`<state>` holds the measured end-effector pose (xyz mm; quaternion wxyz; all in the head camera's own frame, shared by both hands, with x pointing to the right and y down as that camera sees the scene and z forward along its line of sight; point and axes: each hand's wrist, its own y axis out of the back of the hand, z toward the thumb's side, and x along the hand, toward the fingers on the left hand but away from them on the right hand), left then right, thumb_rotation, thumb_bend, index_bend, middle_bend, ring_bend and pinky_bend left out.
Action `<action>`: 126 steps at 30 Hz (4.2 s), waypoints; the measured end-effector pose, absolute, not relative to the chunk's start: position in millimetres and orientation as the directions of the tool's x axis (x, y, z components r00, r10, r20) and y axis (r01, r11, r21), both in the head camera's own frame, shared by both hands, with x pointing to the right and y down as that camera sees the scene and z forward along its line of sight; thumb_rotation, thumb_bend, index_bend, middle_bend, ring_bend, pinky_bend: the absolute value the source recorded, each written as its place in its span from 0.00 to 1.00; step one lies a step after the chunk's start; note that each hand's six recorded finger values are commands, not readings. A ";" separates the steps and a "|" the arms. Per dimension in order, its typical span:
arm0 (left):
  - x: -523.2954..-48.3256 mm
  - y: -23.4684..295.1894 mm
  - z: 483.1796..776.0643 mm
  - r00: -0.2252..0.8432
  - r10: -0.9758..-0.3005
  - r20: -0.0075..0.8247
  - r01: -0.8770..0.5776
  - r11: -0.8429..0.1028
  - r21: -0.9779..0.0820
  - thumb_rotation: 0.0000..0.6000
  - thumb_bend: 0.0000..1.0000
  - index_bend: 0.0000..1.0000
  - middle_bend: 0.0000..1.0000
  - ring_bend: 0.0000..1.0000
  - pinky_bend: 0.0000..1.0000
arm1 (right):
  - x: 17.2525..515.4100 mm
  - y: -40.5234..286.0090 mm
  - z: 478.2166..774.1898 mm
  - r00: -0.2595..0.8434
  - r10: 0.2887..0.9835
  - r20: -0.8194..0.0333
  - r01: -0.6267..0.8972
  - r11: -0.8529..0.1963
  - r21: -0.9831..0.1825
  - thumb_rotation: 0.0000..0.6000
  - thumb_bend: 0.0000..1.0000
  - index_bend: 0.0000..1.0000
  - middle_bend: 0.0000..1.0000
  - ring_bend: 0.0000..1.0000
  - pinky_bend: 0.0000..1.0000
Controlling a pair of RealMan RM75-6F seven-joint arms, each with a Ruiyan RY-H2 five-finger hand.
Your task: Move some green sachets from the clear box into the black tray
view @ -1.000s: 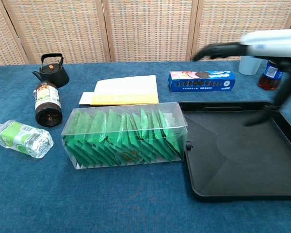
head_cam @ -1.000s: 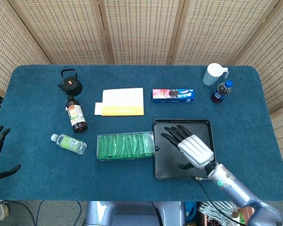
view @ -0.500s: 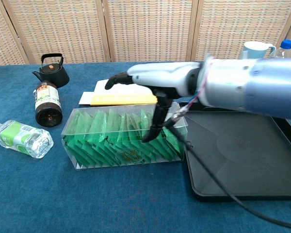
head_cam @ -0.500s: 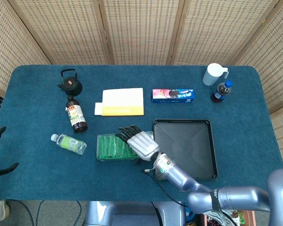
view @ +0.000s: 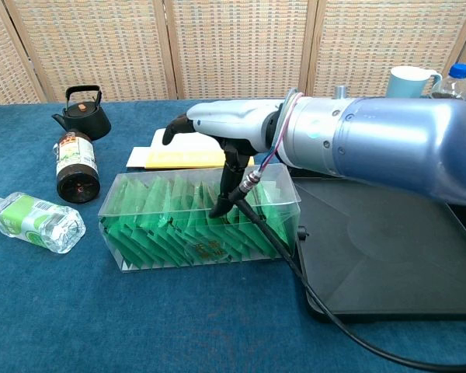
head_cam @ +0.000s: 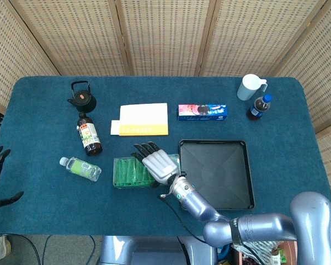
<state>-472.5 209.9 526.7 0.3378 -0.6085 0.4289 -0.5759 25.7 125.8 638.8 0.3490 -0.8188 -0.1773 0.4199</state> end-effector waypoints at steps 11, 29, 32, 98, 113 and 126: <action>-472.6 209.9 528.2 -0.031 -0.907 0.420 -0.133 -0.412 -0.901 1.00 0.12 0.00 0.00 0.00 0.00 | 23.1 129.3 649.2 0.569 0.601 -0.561 -0.051 -0.655 -0.754 1.00 0.47 0.24 0.00 0.00 0.00; -475.6 208.1 530.4 -0.035 -0.901 0.433 -0.148 -0.424 -0.894 1.00 0.12 0.00 0.00 0.00 0.00 | 27.1 87.6 628.3 0.512 0.690 -0.511 0.025 -0.607 -0.795 1.00 0.64 0.26 0.00 0.00 0.00; -477.4 207.3 530.6 -0.040 -0.900 0.434 -0.151 -0.424 -0.893 1.00 0.12 0.00 0.00 0.00 0.00 | 30.3 75.7 629.3 0.480 0.721 -0.500 0.036 -0.586 -0.810 1.00 0.64 0.26 0.00 0.00 0.00; -480.2 202.9 545.1 -0.052 -0.875 0.481 -0.152 -0.469 -0.870 1.00 0.12 0.00 0.00 0.00 0.00 | 19.4 125.9 654.8 0.784 0.432 -0.446 -0.358 -0.273 -0.893 1.00 0.36 0.41 0.06 0.00 0.00; -479.4 203.1 546.1 -0.052 -0.874 0.482 -0.150 -0.471 -0.869 1.00 0.12 0.00 0.00 0.00 0.00 | 26.1 132.4 674.7 0.756 0.426 -0.497 -0.406 -0.291 -0.866 1.00 0.37 0.41 0.05 0.00 0.00; -479.6 202.6 547.3 -0.054 -0.873 0.485 -0.149 -0.473 -0.868 1.00 0.12 0.00 0.00 0.00 0.00 | 30.2 134.6 686.9 0.746 0.427 -0.511 -0.425 -0.285 -0.859 1.00 0.37 0.41 0.03 0.00 0.00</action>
